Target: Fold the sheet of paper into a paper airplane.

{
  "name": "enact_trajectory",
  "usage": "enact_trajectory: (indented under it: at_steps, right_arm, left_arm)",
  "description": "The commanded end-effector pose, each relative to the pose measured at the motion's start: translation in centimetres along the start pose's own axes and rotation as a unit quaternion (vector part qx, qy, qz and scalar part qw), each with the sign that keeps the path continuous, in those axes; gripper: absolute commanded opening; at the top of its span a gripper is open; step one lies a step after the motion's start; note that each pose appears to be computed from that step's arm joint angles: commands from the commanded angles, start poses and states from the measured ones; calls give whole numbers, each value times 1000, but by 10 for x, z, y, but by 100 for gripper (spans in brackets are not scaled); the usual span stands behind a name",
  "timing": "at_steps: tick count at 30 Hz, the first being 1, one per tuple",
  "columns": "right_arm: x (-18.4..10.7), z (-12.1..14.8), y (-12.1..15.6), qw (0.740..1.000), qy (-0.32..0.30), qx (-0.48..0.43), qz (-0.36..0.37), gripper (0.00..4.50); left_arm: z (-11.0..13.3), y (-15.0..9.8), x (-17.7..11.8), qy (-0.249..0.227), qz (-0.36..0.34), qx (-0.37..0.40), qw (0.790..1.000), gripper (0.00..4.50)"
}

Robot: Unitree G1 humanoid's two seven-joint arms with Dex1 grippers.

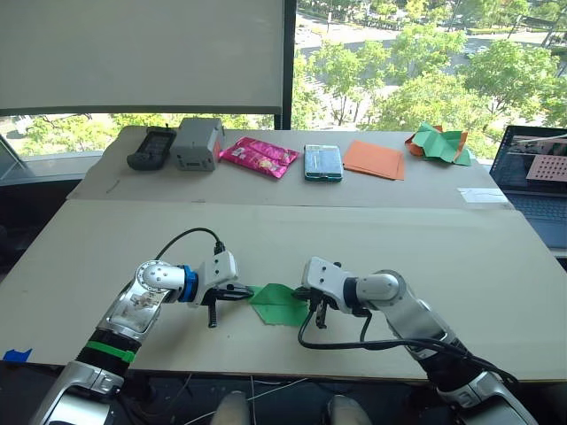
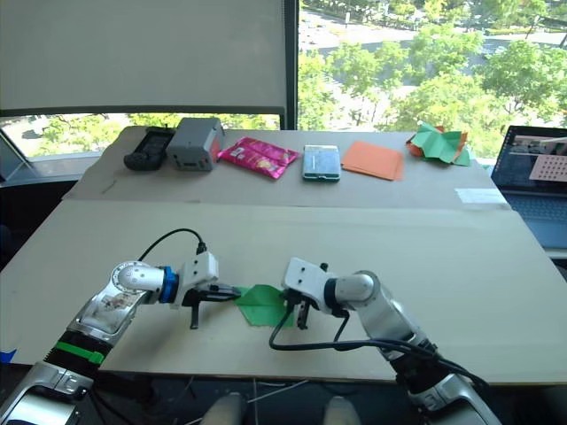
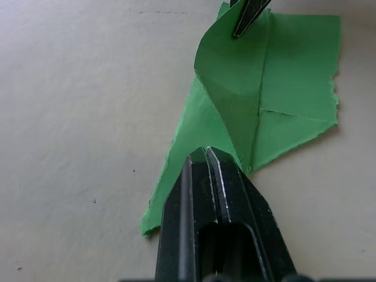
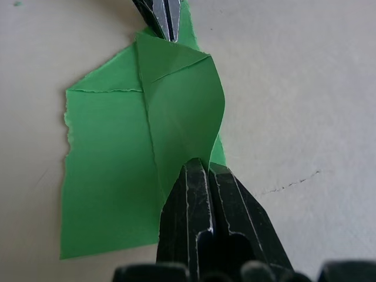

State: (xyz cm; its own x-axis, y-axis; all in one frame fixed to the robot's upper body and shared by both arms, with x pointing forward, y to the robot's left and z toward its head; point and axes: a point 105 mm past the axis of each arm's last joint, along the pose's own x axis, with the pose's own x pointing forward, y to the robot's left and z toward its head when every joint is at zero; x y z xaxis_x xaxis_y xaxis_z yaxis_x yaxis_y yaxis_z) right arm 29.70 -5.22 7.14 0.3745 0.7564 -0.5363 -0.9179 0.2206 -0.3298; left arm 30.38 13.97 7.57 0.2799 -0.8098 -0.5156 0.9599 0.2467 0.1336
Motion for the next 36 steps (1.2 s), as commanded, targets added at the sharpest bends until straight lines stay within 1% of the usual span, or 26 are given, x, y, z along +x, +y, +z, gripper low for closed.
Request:
enact_trajectory:
  at_steps: [1, 4, 6, 10, 15, 20, 24, 26, 27, 30, 31, 33, 36]
  right_arm:
    - [3, -2, 3, 1000, 7, 2, 4, 0]
    - [4, -4, 3, 1000, 9, 4, 4, 0]
    - [5, -6, 2, 1000, 17, 8, -1, 0]
    - [5, -3, 1, 1000, 14, 10, -3, 0]
    - [6, -1, 4, 1000, 15, 9, 1, 0]
    - [6, 5, 4, 1000, 12, 1, 1, 0]
    - [6, 9, 3, 1000, 6, -3, -2, 0]
    - [4, 16, -1, 1000, -7, 0, -8, 63]
    - [2, 21, -4, 1000, -18, 3, -15, 86]
    - [-6, 41, -16, 997, -59, 7, -42, 195]
    - [-9, 50, -19, 996, -76, 4, -50, 224]
    - [-15, 66, -21, 993, -102, -7, -58, 224]
    - [-15, 82, -11, 990, -124, -31, -50, 224]
  left_arm:
    - [36, 6, -16, -44, 5, 19, 999, 3]
    - [52, 1, -19, -71, -10, 13, 997, 3]
    - [53, -4, -14, -74, -21, 8, 997, 3]
    - [43, -6, -4, -62, -23, 6, 998, 3]
    - [17, -7, 10, -32, -23, -1, 999, 3]
    - [3, -5, 17, -14, -21, 2, 1000, 3]
    - [0, -3, 20, -13, -16, -2, 1000, 3]
    - [0, -2, 22, -14, -15, -4, 1000, 0]
    - [-1, -3, 22, -10, -16, -3, 1000, 0]
    - [-6, -4, 24, -1, -20, -2, 1000, 0]
    - [-8, -5, 24, 2, -22, -1, 1000, 0]
    - [-11, -5, 24, 7, -23, 0, 1000, 0]
    - [-12, -7, 24, 8, -23, 0, 1000, 0]
